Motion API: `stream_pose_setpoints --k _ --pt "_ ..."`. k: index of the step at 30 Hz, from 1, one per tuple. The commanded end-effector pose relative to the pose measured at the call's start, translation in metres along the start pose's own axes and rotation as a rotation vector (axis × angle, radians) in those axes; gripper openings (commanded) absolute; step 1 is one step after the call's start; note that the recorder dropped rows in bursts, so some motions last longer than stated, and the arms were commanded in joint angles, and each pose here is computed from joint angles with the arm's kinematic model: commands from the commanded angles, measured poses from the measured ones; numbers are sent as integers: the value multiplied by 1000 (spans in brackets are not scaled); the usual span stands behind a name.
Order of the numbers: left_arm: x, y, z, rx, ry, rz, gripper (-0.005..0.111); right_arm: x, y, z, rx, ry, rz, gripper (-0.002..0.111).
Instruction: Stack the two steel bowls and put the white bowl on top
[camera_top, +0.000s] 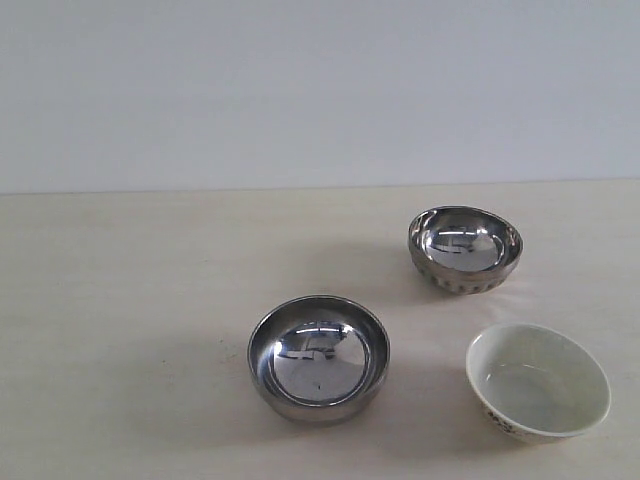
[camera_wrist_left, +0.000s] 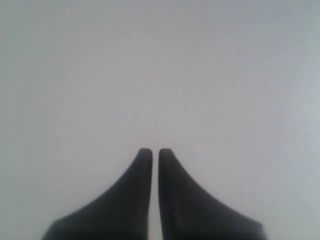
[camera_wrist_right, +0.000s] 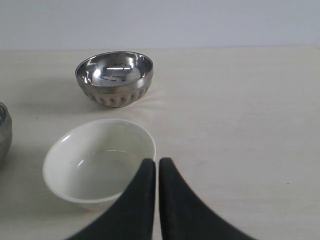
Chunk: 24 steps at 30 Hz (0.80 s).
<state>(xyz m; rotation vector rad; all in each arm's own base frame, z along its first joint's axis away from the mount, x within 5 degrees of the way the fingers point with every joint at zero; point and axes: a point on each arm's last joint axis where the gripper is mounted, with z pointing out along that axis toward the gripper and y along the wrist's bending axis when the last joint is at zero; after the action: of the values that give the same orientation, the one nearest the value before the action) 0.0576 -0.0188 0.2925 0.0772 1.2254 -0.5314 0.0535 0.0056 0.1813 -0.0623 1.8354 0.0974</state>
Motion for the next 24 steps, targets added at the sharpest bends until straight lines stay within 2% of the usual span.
stream_pose_setpoints --k 1,5,24 --pt "13 5 -17 1 -39 -30 4 -1 0 0 -1 -10 -6 0" --pt "19 6 -25 17 -51 -23 4 -1 0 0 -1 -10 -6 0" --pt "20 6 -25 20 -35 -23 4 -1 0 0 -1 -10 -6 0"
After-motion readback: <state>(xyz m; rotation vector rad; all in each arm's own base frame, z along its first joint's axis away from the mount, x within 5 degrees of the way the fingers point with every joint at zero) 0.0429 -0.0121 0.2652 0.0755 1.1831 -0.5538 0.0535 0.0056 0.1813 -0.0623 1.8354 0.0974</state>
